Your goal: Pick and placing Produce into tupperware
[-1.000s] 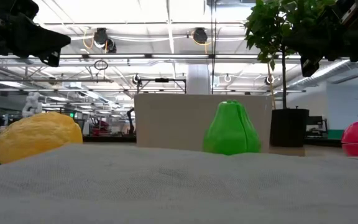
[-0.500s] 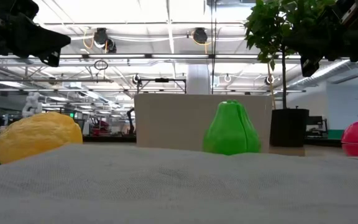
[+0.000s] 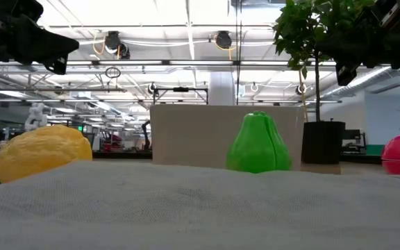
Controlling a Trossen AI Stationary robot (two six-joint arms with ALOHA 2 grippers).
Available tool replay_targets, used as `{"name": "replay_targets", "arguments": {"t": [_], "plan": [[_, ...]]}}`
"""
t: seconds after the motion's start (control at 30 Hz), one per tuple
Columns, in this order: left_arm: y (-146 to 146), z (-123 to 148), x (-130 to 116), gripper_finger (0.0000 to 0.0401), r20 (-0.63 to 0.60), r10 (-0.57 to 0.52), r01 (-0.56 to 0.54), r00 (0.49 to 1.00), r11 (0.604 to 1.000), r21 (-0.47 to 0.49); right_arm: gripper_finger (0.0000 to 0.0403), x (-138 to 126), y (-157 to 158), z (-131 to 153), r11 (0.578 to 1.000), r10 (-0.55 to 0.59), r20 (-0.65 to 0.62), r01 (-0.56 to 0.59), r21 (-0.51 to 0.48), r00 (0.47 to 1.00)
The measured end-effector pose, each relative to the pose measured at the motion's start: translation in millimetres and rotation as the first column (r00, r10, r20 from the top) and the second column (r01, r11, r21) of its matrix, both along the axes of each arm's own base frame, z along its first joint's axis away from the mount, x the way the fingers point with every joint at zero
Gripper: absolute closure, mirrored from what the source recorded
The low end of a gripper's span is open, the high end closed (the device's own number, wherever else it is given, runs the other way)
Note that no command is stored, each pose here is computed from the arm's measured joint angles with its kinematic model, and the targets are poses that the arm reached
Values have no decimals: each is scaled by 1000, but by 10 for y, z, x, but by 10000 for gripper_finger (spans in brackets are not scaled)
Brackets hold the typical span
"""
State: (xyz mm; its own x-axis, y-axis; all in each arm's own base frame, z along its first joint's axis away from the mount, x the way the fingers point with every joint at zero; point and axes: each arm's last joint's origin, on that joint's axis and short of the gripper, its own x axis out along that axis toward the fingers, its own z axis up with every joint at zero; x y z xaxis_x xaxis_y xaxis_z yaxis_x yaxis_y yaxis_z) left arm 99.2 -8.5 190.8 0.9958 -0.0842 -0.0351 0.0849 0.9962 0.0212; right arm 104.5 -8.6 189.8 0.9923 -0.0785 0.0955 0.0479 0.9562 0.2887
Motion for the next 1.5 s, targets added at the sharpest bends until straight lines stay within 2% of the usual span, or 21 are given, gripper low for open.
{"name": "replay_targets", "arguments": {"t": [0.67, 0.8, 0.97, 1.23, 1.5], "plan": [[0, 1, 0, 380, 1, 0, 0, 1000, 1000, 0, 403, 0, 0, 4, 1000, 0, 4, 0, 0, 1000], [0, 48, 0, 380, 48, 1, 0, 999, 1000, -10, 403, -1, 0, 14, 1000, -1, 14, 1, -3, 1000], [1, 104, -2, 380, 106, 1, 1, 994, 1000, -16, 403, -2, 0, 19, 998, -8, 14, 9, -65, 1000], [0, 110, -2, 380, 113, 0, 2, 994, 1000, -18, 403, -2, 0, 20, 997, -10, 14, 11, -75, 1000], [0, 100, -2, 380, 93, 3, 8, 996, 993, -121, 403, -2, -1, 22, 997, -11, 16, 12, -76, 1000]]}}
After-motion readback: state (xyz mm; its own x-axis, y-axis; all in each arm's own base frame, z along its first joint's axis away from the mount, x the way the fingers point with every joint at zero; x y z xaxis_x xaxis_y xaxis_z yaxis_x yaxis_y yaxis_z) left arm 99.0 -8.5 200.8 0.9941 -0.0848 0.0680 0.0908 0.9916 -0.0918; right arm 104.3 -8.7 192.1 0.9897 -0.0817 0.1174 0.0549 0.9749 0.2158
